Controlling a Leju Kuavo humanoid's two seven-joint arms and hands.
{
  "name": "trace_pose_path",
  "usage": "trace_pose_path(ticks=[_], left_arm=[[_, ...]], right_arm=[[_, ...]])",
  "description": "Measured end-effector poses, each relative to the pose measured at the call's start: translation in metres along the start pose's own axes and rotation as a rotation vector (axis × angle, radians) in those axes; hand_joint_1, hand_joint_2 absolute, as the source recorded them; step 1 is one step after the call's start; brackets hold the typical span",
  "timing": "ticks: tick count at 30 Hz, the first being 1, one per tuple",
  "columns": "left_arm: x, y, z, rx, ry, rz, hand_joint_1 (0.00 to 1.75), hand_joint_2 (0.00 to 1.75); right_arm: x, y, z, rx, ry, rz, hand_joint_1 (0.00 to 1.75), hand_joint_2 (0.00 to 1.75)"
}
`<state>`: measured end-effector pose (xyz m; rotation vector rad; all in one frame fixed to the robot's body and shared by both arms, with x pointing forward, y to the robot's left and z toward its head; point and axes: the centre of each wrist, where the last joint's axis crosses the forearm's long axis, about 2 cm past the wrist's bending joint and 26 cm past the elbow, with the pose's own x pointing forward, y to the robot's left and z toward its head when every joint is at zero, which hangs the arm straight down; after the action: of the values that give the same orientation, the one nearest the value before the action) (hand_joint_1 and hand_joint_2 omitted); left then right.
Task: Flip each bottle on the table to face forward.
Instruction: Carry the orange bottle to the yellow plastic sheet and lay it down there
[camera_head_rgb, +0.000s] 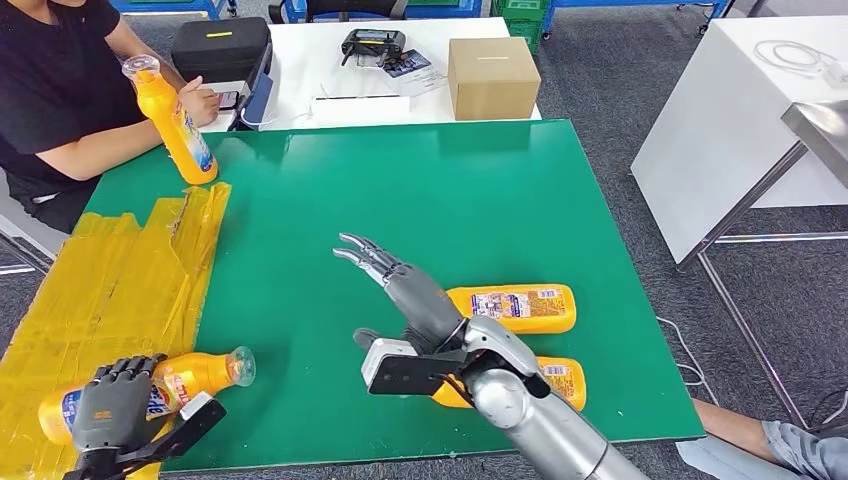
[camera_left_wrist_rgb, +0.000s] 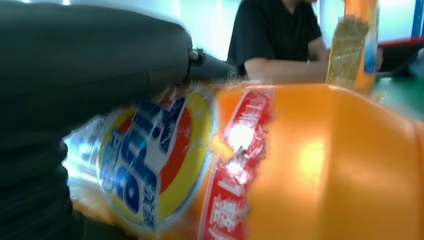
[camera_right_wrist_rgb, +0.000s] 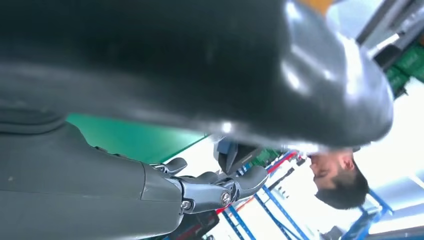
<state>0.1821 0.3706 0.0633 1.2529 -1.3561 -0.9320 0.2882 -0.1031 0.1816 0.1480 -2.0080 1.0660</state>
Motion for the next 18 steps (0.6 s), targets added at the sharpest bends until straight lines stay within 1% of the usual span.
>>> trace_pose_path(ticks=[1,3,5,7,12,18], left_arm=[[-0.002,-0.003,0.001,-0.019,0.002,-0.014,1.75,1.75],[-0.011,-0.019,-0.004,-0.105,0.008,-0.065,0.87,0.87],[-0.024,-0.034,-0.02,-0.186,0.023,-0.111,0.0,0.0],[-0.032,-0.039,-0.031,-0.213,0.038,-0.126,0.0,0.0],[-0.043,-0.041,-0.03,-0.231,0.044,-0.115,0.0,0.0],[-0.051,-0.04,-0.026,-0.228,0.019,-0.082,0.0,0.0]], right_arm=[[-0.001,-0.003,0.003,0.007,-0.002,0.005,0.0,0.0],[-0.007,-0.015,0.016,0.049,-0.001,0.033,0.0,0.87],[-0.017,-0.031,0.034,0.11,0.024,0.076,0.0,1.75],[-0.026,-0.044,0.048,0.152,0.058,0.112,0.0,1.75],[-0.036,-0.061,0.069,0.192,0.1,0.169,0.0,1.75],[-0.043,-0.069,0.095,0.232,0.139,0.208,0.0,1.75]])
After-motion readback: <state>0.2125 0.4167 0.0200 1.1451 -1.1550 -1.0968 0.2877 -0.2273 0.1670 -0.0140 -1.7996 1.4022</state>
